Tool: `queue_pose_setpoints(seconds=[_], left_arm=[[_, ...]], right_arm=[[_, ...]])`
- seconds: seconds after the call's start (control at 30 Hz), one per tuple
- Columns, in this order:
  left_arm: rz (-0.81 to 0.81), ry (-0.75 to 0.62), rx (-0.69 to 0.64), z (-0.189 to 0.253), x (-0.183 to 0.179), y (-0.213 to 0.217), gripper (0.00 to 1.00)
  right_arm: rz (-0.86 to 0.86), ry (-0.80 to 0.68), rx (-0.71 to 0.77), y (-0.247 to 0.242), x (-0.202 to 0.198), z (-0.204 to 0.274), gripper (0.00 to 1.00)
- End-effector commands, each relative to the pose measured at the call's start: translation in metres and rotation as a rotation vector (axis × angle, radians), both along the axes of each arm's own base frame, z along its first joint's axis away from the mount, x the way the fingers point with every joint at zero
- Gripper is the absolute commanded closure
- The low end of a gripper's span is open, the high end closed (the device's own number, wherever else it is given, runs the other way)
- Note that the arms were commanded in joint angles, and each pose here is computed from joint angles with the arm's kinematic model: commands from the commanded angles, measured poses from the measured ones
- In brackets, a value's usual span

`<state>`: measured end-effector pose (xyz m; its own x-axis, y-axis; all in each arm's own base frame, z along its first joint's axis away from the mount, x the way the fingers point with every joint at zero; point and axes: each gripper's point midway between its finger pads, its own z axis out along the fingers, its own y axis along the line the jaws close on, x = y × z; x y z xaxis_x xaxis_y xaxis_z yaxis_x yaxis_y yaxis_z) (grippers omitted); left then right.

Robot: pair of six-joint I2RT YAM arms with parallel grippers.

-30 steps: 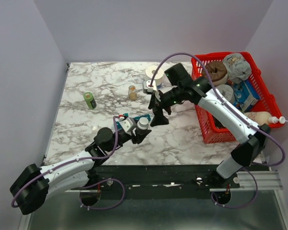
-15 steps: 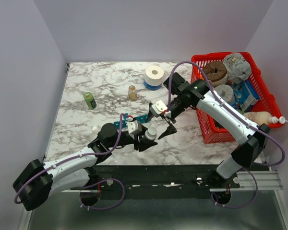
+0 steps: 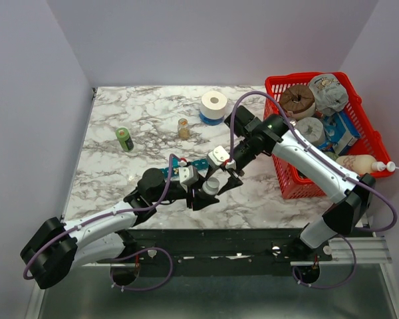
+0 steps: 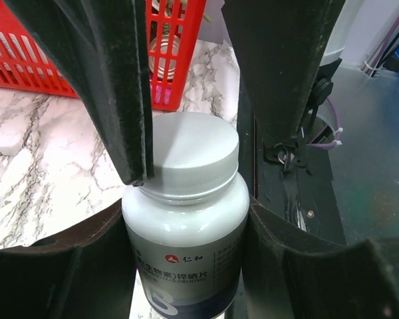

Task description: Sort the pills into containers

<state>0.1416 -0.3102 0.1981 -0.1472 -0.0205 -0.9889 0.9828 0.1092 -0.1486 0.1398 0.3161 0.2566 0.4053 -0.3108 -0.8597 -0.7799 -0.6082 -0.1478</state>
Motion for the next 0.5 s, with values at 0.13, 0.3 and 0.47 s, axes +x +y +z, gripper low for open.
queue_pose_setpoints(seconds=[0.13,0.3,0.47], left_arm=[[-0.015,-0.067,-0.073,0.029,0.000,-0.001,1.00],[0.152,-0.112,-0.095,0.035,0.025,0.009,1.00],[0.503,-0.149,-0.125,0.046,0.078,0.034,1.00]], right_arm=[[-0.071,0.017,-0.055,0.004,0.010,-0.010,0.54],[-0.289,0.134,-0.143,0.014,0.030,-0.013,0.63],[-0.724,0.301,-0.319,0.022,0.072,-0.040,0.80]])
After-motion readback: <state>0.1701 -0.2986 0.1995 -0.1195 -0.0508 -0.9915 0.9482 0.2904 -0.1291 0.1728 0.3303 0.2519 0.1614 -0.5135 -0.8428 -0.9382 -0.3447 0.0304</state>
